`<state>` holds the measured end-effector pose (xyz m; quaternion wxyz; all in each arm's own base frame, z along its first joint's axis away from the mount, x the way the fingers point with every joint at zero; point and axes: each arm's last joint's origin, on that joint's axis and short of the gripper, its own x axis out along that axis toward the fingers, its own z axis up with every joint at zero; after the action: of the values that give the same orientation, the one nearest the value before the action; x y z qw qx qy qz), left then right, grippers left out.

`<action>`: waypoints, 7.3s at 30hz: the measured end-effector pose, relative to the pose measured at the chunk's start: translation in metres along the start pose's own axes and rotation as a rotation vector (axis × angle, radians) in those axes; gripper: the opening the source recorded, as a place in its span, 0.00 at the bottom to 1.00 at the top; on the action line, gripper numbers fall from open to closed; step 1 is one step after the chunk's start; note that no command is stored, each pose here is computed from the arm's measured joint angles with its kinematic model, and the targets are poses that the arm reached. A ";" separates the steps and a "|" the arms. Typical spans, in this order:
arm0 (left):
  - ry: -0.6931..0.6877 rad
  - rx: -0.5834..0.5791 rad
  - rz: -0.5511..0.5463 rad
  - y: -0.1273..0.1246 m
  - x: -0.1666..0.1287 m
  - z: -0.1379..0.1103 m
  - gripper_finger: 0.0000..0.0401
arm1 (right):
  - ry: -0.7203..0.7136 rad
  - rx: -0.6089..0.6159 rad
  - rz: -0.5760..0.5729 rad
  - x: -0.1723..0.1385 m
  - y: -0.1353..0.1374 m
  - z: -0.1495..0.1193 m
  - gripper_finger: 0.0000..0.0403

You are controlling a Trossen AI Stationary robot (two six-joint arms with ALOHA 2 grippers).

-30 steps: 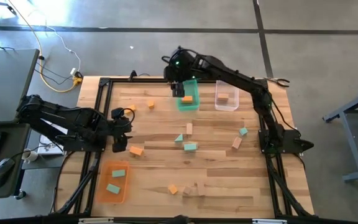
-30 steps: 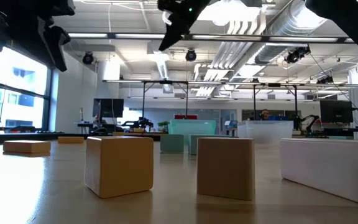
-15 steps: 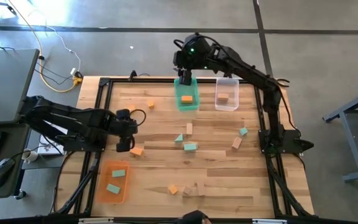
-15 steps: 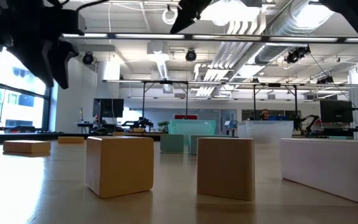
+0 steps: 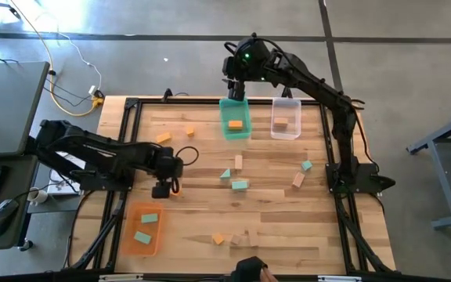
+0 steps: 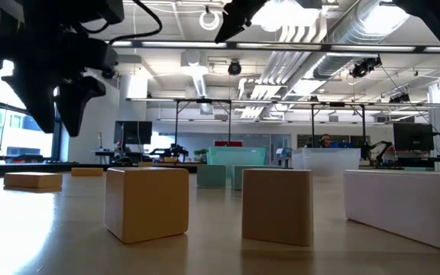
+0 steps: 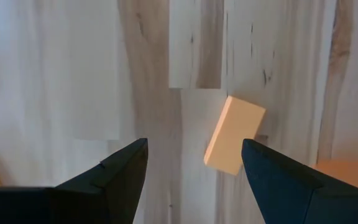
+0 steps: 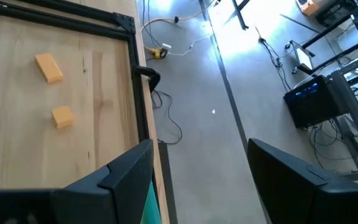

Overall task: Sort & place blocks by color
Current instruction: Put the yellow block into the blue bin

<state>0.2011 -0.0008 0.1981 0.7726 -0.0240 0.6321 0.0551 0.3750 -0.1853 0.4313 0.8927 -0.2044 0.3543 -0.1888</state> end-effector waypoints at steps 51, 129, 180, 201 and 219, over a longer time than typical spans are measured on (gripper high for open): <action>0.229 0.119 -0.057 -0.014 0.065 0.015 0.25 | 0.120 -0.003 0.056 -0.011 0.002 -0.013 0.62; -0.976 0.386 -0.676 0.040 -0.065 0.112 0.26 | -0.370 -0.396 0.951 -0.044 0.223 0.033 0.61; -0.559 0.044 0.080 0.065 -0.034 0.090 0.58 | 0.166 -0.202 0.639 0.015 0.137 -0.027 0.08; -0.296 -0.119 0.233 0.067 -0.024 0.068 0.58 | 0.325 0.108 0.238 0.132 0.046 -0.101 0.08; -0.269 -0.075 0.303 0.069 -0.020 0.065 0.58 | 0.469 0.321 0.192 0.170 0.034 -0.145 0.11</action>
<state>0.2523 0.0734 0.2324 0.8315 0.0500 0.5170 0.1970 0.3937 -0.2724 0.2234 0.8213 0.0228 0.5341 -0.1989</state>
